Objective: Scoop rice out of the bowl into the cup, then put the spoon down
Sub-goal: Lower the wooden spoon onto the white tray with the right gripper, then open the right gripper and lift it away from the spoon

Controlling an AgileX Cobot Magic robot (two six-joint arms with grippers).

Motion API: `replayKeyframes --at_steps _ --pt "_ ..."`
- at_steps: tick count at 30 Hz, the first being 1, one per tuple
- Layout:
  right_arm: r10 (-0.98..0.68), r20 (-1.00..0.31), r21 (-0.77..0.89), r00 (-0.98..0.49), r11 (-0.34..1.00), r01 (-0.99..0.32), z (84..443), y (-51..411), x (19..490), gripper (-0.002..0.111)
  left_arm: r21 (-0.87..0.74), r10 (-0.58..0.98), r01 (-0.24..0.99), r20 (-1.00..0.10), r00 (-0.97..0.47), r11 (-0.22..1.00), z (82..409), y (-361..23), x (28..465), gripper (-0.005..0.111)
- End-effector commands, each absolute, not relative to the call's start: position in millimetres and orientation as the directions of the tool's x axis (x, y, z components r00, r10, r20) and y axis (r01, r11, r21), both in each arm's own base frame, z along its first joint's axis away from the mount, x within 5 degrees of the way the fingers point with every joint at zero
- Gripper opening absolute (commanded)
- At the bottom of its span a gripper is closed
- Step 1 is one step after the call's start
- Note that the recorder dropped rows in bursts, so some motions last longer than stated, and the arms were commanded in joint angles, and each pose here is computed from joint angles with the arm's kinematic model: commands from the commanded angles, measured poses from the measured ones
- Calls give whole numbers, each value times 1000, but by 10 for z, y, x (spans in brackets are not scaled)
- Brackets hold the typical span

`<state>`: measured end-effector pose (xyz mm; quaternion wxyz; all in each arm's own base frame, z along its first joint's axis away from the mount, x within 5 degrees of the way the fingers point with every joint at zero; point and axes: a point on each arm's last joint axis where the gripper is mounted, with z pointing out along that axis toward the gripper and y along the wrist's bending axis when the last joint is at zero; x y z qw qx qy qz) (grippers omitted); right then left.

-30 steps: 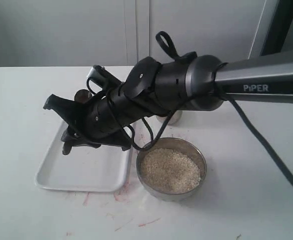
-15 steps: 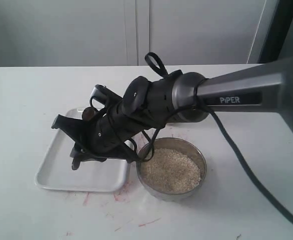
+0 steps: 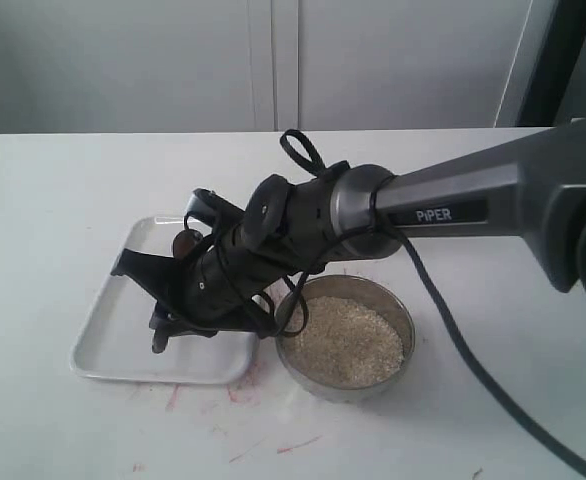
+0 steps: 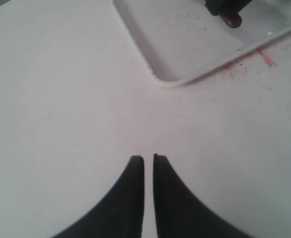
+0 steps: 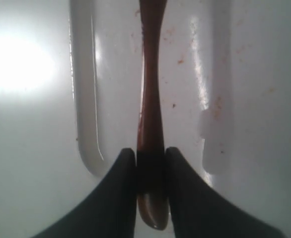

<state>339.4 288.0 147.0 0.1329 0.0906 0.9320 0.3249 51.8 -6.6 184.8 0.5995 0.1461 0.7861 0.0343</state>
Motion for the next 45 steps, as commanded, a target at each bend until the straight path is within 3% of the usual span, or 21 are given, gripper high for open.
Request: replayKeyframes --at_steps 1,26,37,45 --pt "254 -201 627 -946 775 74 1476 2880 3394 0 221 271 201 -923 -274 954 1790 -68 509 14" --pt "251 -201 627 -947 776 73 1475 2880 3392 1 221 271 201 -923 -274 954 1790 -68 509 14" --pt "252 -197 628 -947 774 75 1476 2881 3390 34 221 271 201 -923 -274 954 1790 -68 509 14" --pt "252 -202 643 -946 763 66 1555 2906 3411 36 221 271 201 -923 -274 954 1790 -68 509 14"
